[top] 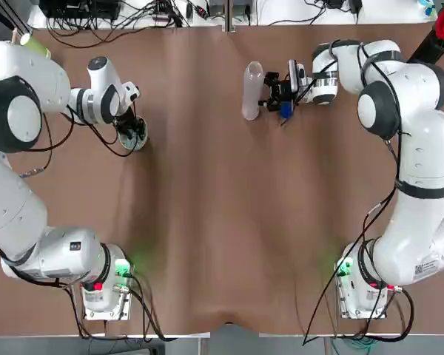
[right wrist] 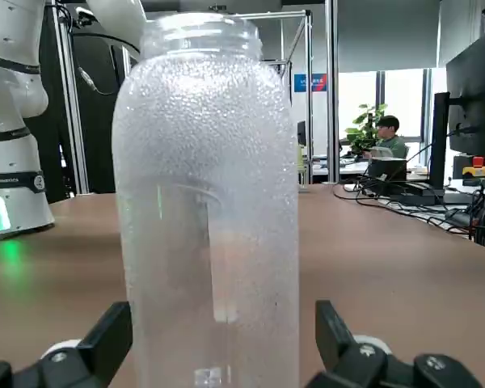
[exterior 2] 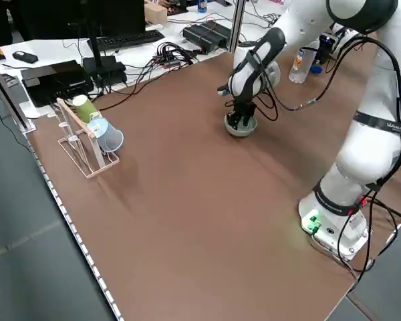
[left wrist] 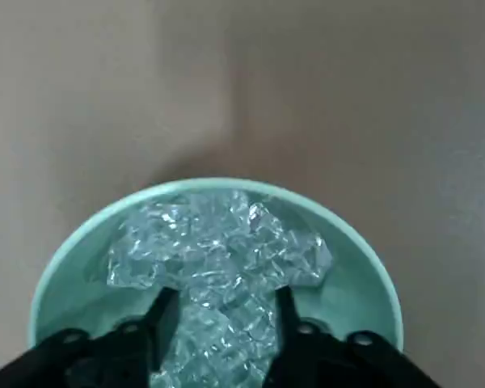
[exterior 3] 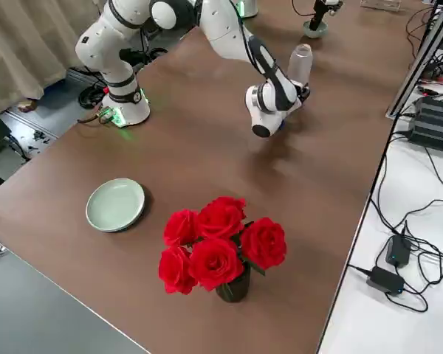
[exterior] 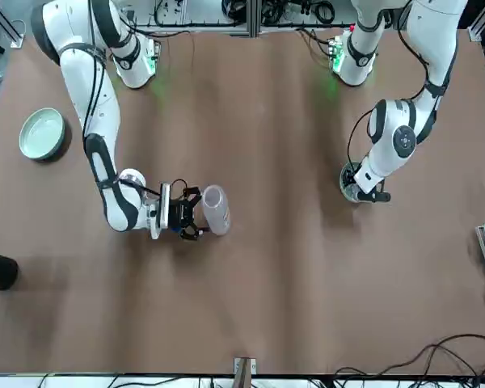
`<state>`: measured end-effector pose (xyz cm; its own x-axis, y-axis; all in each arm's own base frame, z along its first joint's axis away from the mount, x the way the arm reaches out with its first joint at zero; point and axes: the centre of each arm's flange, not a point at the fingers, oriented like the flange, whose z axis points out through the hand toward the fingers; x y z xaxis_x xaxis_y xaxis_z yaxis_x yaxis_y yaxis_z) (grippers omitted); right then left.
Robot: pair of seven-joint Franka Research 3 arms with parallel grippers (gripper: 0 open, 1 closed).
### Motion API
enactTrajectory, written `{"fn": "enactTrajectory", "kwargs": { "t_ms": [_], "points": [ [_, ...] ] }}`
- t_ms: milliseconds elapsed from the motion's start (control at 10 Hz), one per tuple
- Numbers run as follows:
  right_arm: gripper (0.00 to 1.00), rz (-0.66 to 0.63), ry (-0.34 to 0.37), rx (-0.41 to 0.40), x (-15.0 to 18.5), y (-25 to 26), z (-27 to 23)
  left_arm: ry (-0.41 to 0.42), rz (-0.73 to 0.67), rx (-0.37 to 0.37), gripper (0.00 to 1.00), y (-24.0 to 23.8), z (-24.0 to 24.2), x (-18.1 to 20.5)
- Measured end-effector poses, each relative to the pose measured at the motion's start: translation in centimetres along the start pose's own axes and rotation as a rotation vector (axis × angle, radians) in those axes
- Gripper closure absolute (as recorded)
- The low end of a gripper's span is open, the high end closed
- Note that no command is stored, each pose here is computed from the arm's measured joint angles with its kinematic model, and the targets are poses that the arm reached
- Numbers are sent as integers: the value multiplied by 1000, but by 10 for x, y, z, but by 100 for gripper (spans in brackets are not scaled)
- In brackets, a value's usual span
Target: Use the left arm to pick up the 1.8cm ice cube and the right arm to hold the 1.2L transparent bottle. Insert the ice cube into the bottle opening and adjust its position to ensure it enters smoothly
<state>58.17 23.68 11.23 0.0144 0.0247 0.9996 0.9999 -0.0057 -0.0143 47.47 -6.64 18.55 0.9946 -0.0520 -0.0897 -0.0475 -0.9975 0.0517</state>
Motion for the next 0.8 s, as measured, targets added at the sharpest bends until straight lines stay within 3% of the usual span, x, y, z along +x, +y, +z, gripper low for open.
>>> {"fn": "enactTrajectory", "kwargs": {
  "t_ms": [300, 800],
  "points": [
    [0, 1, 3, 1, -1, -2, 5, 3, 0, 0, 77, 0, 0, 1],
    [0, -3, 7, 4, -1, -2, 5, 28, 1, 1, 79, 1, -11, 5]
  ]
}}
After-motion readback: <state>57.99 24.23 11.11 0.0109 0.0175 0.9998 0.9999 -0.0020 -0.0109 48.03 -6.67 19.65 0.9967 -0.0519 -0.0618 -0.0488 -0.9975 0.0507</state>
